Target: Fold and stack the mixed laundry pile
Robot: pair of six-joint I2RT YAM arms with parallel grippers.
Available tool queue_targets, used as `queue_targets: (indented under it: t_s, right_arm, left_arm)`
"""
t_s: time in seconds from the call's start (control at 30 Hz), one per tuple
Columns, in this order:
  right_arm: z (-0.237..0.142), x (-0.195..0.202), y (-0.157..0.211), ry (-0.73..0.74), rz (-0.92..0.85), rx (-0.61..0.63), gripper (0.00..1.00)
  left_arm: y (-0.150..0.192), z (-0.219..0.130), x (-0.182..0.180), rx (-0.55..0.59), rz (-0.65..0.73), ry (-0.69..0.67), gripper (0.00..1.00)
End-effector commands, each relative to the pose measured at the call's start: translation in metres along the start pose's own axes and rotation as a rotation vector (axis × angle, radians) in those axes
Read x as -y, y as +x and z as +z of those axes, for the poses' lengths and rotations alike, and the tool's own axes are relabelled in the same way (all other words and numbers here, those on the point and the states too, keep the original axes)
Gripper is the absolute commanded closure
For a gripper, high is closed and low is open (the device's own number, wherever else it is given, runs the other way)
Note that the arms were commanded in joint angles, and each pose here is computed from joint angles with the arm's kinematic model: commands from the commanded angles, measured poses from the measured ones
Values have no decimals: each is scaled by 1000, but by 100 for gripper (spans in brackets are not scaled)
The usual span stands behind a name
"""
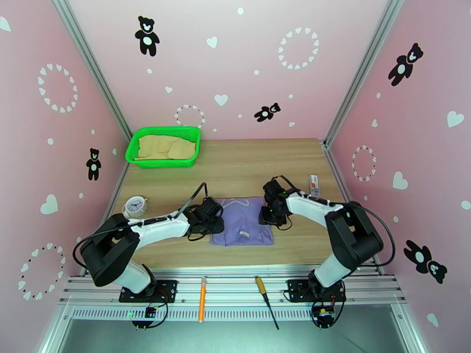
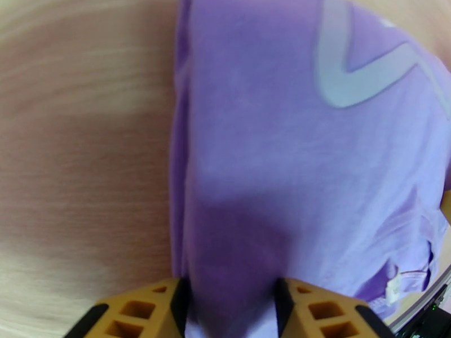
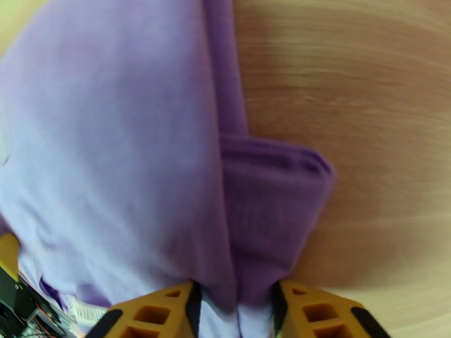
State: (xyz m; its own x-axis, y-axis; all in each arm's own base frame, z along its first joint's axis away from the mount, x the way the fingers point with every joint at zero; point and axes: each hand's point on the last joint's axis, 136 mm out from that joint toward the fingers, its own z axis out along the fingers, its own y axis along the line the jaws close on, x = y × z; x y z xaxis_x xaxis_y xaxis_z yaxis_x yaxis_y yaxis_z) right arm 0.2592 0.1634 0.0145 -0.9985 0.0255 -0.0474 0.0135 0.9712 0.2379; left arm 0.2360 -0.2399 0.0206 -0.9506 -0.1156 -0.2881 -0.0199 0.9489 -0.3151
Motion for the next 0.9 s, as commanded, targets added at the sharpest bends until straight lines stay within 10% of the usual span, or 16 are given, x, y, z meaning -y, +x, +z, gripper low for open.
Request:
queue_targets:
  t_s: [0.0, 0.4, 0.6, 0.87]
  right_arm:
    - [12, -18, -33, -46, -55, 25, 76]
    - [24, -87, -167, -81, -369, 40, 79]
    - [-7, -93, -191, -52, -389, 98, 61]
    - [-109, -85, -162, -42, -292, 260, 35]
  left_arm:
    - [19, 11, 2, -56, -23, 15, 56]
    - [21, 8, 30, -81, -26, 73, 47]
    - [-17, -46, 32, 17, 63, -61, 26]
    - [-102, -117, -7, 112, 21, -181, 24]
